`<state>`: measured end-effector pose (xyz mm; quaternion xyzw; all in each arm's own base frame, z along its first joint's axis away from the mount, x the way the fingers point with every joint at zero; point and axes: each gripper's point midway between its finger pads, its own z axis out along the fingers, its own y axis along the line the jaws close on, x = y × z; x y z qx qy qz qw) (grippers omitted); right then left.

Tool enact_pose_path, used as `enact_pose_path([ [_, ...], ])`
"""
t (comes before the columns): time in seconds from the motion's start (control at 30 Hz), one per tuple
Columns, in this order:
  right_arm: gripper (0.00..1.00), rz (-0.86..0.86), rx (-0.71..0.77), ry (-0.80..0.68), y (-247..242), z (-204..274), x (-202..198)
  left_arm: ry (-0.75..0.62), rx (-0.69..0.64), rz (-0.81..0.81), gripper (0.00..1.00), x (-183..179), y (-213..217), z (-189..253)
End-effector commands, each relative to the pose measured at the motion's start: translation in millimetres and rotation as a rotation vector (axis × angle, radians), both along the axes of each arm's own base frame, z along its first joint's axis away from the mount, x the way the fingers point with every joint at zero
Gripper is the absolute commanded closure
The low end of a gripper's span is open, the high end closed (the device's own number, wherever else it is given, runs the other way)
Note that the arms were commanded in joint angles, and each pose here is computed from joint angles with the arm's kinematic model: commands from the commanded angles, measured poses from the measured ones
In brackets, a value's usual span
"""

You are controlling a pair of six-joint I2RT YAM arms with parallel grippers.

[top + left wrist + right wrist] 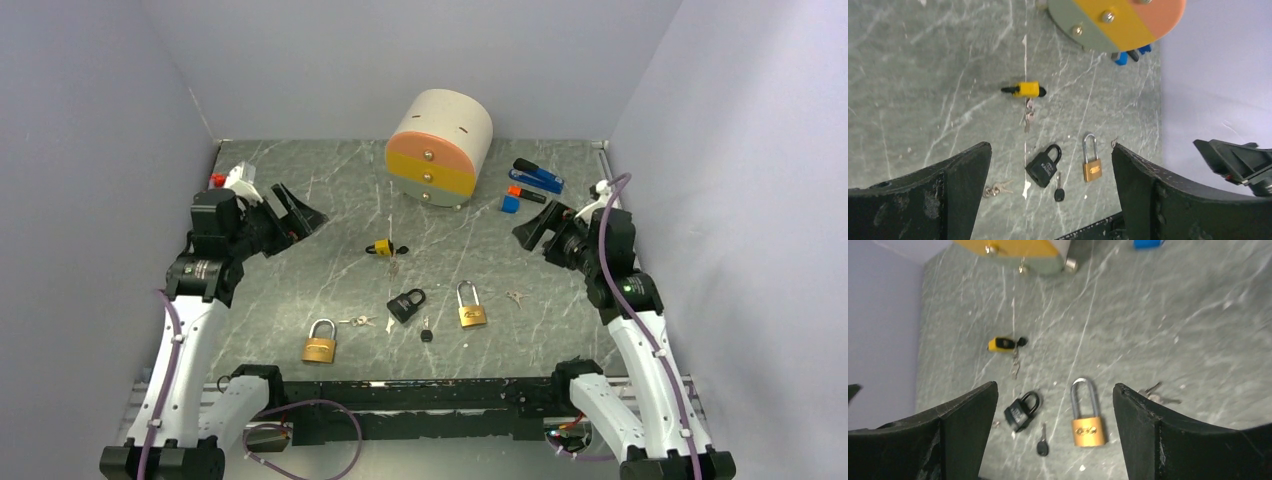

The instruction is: Unlock with the key

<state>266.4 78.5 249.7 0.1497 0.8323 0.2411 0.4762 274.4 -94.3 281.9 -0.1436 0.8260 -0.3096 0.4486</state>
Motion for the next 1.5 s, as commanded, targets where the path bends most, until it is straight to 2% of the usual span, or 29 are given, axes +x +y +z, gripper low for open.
enact_pose_path([
  [0.0,0.15,0.091,0.181,0.028,31,-12,-1,0.076,-0.098,-0.023,0.06,-5,-13,-15],
  [0.13,0.21,0.106,0.179,0.133,42,-44,3,0.114,-0.123,-0.035,0.06,-8,-16,-30],
  [0.27,0.24,0.079,0.024,0.291,45,-76,-3,0.141,-0.125,-0.031,0.06,-13,-16,-40],
  [0.4,0.26,-0.014,-0.124,0.464,24,-118,-15,0.162,-0.126,-0.023,0.06,-19,-16,-51],
  [0.53,0.26,-0.057,-0.222,0.563,8,-149,-25,0.180,-0.123,-0.012,0.06,-22,-14,-58],
  [0.7,0.27,-0.108,-0.293,0.589,-6,-167,-22,0.195,-0.116,-0.009,0.06,-21,-13,-62],
  [0.87,0.44,-0.181,-0.324,0.666,-15,-186,-23,0.214,-0.110,0.002,0.06,-20,-12,-67],
  [1.07,0.54,-0.238,-0.288,0.690,-13,-202,-21,0.216,-0.110,-0.003,0.06,-20,-13,-67],
  [1.2,0.65,-0.274,-0.263,0.685,-13,-209,-18,0.215,-0.102,0.009,0.06,-21,-10,-67],
  [1.47,0.68,-0.286,-0.214,0.694,-4,-221,-8,0.225,-0.091,0.022,0.06,-23,-8,-69],
])
